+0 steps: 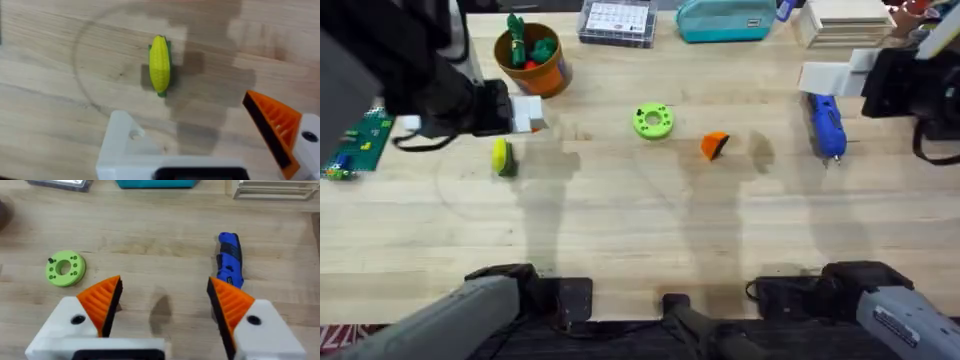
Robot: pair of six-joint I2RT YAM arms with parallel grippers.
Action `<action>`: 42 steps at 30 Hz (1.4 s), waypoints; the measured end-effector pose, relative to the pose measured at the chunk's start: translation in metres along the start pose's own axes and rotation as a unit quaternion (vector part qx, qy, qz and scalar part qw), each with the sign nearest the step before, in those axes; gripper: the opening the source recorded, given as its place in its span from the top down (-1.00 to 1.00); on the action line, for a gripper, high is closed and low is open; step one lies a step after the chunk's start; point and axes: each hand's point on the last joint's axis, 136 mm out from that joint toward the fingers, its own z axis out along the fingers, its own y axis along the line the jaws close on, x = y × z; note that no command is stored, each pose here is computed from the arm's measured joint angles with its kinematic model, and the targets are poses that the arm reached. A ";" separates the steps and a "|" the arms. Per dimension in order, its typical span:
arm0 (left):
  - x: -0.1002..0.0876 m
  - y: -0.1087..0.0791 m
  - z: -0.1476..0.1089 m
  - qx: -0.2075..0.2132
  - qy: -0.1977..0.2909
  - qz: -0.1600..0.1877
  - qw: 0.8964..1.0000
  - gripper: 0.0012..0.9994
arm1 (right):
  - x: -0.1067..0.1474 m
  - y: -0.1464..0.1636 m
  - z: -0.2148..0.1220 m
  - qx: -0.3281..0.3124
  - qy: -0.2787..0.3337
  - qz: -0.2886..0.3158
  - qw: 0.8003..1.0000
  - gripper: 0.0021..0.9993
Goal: Pick up the gripper from the table and insert it into the empty holder that is missing its gripper. Then pick up a screw, insert it into the mounting hole, and use the screwdriver to tighten it. Finally, clean up the table by picking up the vegetable and placing it into the bucket.
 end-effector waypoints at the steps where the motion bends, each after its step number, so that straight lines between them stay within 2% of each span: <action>1: 0.000 0.002 0.015 0.003 0.007 -0.005 1.000 -0.97 | 0.000 0.000 0.000 0.000 0.000 0.000 1.000 -0.99; 6: 0.006 0.010 0.070 0.015 0.044 -0.013 0.999 -0.97 | 0.000 0.000 0.000 0.000 0.000 0.000 1.000 -0.99; 9: 0.012 0.018 0.092 0.017 0.072 -0.007 0.997 -0.97 | 0.000 0.000 0.000 0.000 0.000 0.000 1.000 -0.99; 14: 0.023 0.030 0.123 0.026 0.118 -0.013 0.993 -0.97 | 0.000 0.000 0.000 0.000 0.000 0.000 1.000 -0.99; 18: 0.021 0.029 0.132 0.067 0.119 -0.025 0.990 -0.98 | 0.000 0.000 0.000 0.000 0.000 0.000 1.000 -0.99; 19: 0.021 0.028 0.133 0.076 0.120 -0.026 0.990 -0.92 | 0.000 0.000 0.000 0.000 0.000 0.000 1.000 -0.99; 20: 0.021 0.026 0.134 0.085 0.121 -0.028 0.989 -0.78 | 0.000 0.000 0.000 0.000 0.000 0.000 1.000 -0.99; 21: 0.021 0.022 0.134 0.098 0.121 -0.029 0.987 -0.55 | 0.000 0.000 0.000 0.000 0.000 0.000 1.000 -0.99; 25: 0.018 0.003 0.131 0.143 0.119 -0.027 0.982 0.71 | 0.000 0.000 0.000 0.000 0.000 0.000 1.000 -0.99; 26: 0.015 0.003 0.131 0.145 0.115 -0.025 0.982 0.93 | 0.000 0.000 0.000 0.000 0.000 0.000 1.000 -0.99; 30: 0.014 0.002 0.131 0.149 0.113 -0.027 0.982 0.99 | 0.000 0.000 0.000 0.000 0.000 0.000 1.000 -0.99; 32: 0.014 0.002 0.131 0.148 0.113 -0.027 0.982 0.99 | 0.000 0.000 0.000 0.000 0.000 0.000 1.000 -0.99; 33: 0.014 0.002 0.131 0.146 0.113 -0.024 0.982 0.88 | 0.000 0.000 0.000 0.000 0.000 0.000 1.000 -0.99; 38: 0.015 0.021 0.139 0.110 0.114 -0.031 0.987 -0.71 | 0.000 0.000 0.000 0.000 0.000 0.000 1.000 -0.99; 39: 0.015 0.023 0.140 0.107 0.114 -0.034 0.987 -0.89 | 0.000 0.000 0.000 0.000 0.000 0.000 1.000 -0.99; 42: 0.015 0.024 0.140 0.104 0.116 -0.033 0.987 -0.97 | 0.000 0.000 0.000 0.000 0.000 0.000 1.000 -0.99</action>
